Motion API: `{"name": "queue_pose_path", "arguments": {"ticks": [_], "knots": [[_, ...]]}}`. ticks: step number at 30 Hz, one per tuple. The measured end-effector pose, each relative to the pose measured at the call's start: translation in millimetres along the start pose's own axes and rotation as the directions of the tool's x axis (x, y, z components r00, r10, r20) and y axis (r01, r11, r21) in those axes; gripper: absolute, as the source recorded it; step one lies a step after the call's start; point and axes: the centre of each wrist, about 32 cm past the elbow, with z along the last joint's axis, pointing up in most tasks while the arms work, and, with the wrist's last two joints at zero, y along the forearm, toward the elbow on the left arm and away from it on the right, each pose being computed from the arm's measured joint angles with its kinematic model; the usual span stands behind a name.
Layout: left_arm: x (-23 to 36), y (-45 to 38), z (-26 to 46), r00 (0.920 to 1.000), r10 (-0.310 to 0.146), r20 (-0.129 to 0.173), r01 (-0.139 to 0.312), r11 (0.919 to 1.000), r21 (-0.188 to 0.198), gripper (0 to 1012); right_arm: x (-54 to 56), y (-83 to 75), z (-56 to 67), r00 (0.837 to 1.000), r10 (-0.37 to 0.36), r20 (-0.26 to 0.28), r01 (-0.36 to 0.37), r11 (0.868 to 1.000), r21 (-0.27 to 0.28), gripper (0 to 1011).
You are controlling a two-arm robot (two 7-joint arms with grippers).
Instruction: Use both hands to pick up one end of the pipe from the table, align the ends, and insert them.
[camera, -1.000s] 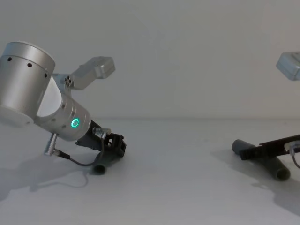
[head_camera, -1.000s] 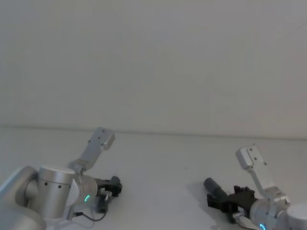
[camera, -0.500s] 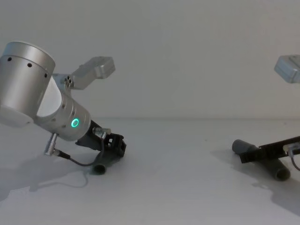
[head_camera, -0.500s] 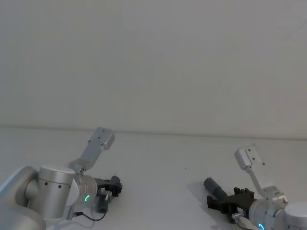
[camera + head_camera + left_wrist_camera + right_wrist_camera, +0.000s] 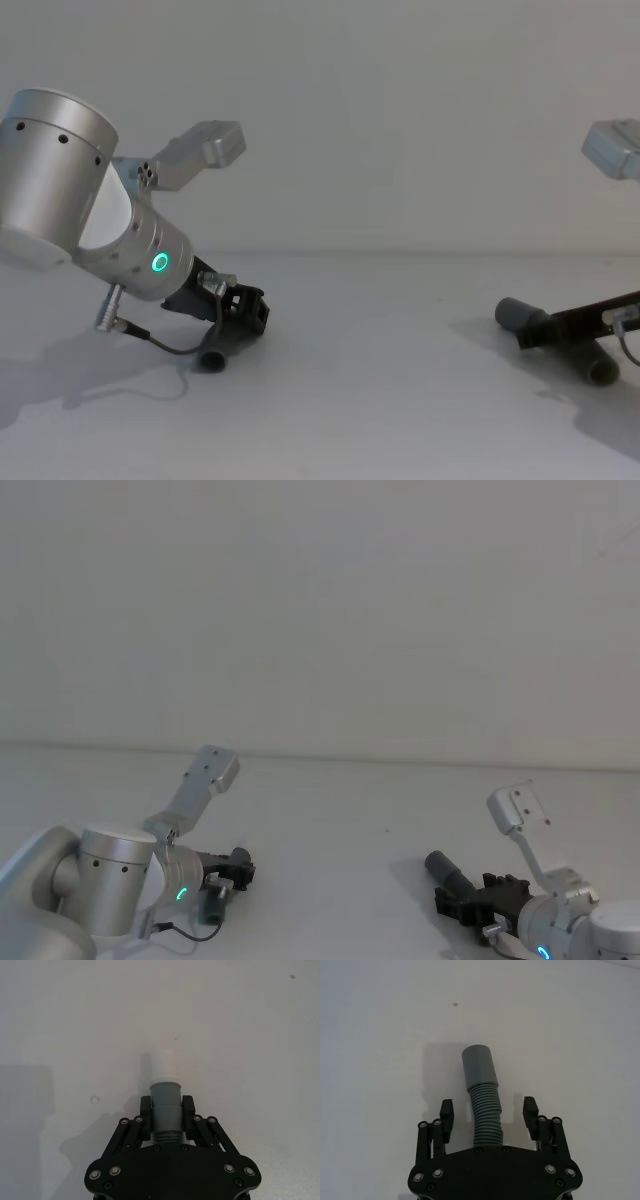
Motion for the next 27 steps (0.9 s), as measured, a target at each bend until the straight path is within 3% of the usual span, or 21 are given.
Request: {"name": "queue_pose_path", "arguments": {"ticks": [13, 16, 20, 27], "knots": [[0.0, 0.0, 0.0, 1.0, 0.0, 0.0, 0.0, 1.0, 0.0, 327, -0.2, 0.4, 0.2, 1.0, -0.002, 0.001, 0.002, 1.0, -0.003, 490], [0.0, 0.0, 0.0, 1.0, 0.0, 0.0, 0.0, 1.0, 0.0, 327, -0.3, 0.5, 0.2, 1.0, -0.003, 0.001, 0.003, 1.0, -0.004, 352], [0.0, 0.0, 0.0, 1.0, 0.0, 0.0, 0.0, 1.0, 0.0, 327, -0.3, 0.5, 0.4, 1.0, -0.003, 0.001, 0.003, 1.0, -0.004, 264], [0.0, 0.0, -0.1, 1.0, 0.0, 0.0, 0.0, 1.0, 0.0, 327, -0.3, 0.5, 0.4, 1.0, -0.003, 0.001, 0.003, 1.0, -0.005, 233]]}}
